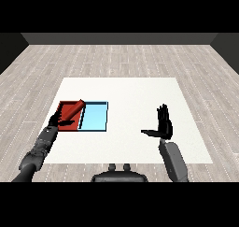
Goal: Pick the red can and put it in the red box
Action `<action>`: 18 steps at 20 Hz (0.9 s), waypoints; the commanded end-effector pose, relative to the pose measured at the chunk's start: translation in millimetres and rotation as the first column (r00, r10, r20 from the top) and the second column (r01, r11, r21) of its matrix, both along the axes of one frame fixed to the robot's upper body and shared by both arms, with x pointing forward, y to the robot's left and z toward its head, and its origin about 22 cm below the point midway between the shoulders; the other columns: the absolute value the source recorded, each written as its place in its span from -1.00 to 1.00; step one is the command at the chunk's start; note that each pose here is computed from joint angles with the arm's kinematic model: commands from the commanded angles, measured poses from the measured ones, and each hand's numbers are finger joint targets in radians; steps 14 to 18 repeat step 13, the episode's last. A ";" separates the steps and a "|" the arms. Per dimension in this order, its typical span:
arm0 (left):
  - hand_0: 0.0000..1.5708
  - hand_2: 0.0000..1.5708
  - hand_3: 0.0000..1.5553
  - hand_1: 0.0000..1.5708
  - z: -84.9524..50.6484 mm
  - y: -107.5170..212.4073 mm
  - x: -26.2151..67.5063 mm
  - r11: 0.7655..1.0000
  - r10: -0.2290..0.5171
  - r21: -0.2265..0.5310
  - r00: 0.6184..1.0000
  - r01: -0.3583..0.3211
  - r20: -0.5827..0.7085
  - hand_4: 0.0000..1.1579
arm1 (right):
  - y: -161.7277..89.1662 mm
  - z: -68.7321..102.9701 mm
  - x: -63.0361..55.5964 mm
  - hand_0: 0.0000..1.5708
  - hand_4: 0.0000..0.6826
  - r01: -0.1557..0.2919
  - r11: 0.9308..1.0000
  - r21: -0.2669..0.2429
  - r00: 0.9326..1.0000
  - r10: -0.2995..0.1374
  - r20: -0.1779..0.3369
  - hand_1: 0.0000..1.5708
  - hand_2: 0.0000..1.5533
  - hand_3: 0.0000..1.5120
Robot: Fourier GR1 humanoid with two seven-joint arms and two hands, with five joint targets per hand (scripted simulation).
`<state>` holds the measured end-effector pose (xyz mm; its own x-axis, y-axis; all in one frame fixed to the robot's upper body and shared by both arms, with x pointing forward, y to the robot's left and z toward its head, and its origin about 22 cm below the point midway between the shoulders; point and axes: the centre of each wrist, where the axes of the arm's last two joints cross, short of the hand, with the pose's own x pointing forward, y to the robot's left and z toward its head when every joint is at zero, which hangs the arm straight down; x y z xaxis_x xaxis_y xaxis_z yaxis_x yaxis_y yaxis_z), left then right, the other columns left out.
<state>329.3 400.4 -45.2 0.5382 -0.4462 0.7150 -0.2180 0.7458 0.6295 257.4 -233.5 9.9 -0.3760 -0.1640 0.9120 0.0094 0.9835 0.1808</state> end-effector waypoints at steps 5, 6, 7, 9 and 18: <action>-1.00 -1.00 -1.00 -1.00 31.6 -31.5 33.7 0.902 0.015 -0.331 0.748 0.276 0.664 -1.00 | 2.6 7.0 2.0 -1.00 -1.00 -0.050 0.999 0.020 0.999 0.049 0.023 -1.00 -1.00 -1.00; -1.00 -1.00 -1.00 -1.00 45.4 -42.5 45.7 0.863 0.023 -0.354 0.672 0.361 0.740 -1.00 | -9.5 6.1 2.7 -1.00 -1.00 -0.029 1.000 0.001 1.000 0.029 0.003 -1.00 -1.00 -1.00; -1.00 -1.00 -1.00 -1.00 35.3 -56.2 43.4 0.821 0.039 -0.388 0.638 0.418 0.769 -1.00 | -6.9 5.5 1.4 -1.00 -1.00 -0.035 0.999 0.009 0.999 0.034 0.017 -1.00 -1.00 -1.00; -1.00 -1.00 -1.00 -1.00 29.2 -87.6 46.5 0.750 0.090 -0.417 0.546 0.513 0.833 -1.00 | -2.1 7.9 3.7 -1.00 -1.00 -0.024 1.000 -0.020 1.000 0.024 0.007 -1.00 -1.00 -1.00; -1.00 -1.00 -1.00 -1.00 -2.7 -132.3 17.5 0.672 0.046 -0.396 0.498 0.626 0.866 -1.00 | -16.9 5.2 -0.6 -1.00 -1.00 -0.062 0.997 -0.048 0.997 0.064 0.041 -1.00 -1.00 -1.00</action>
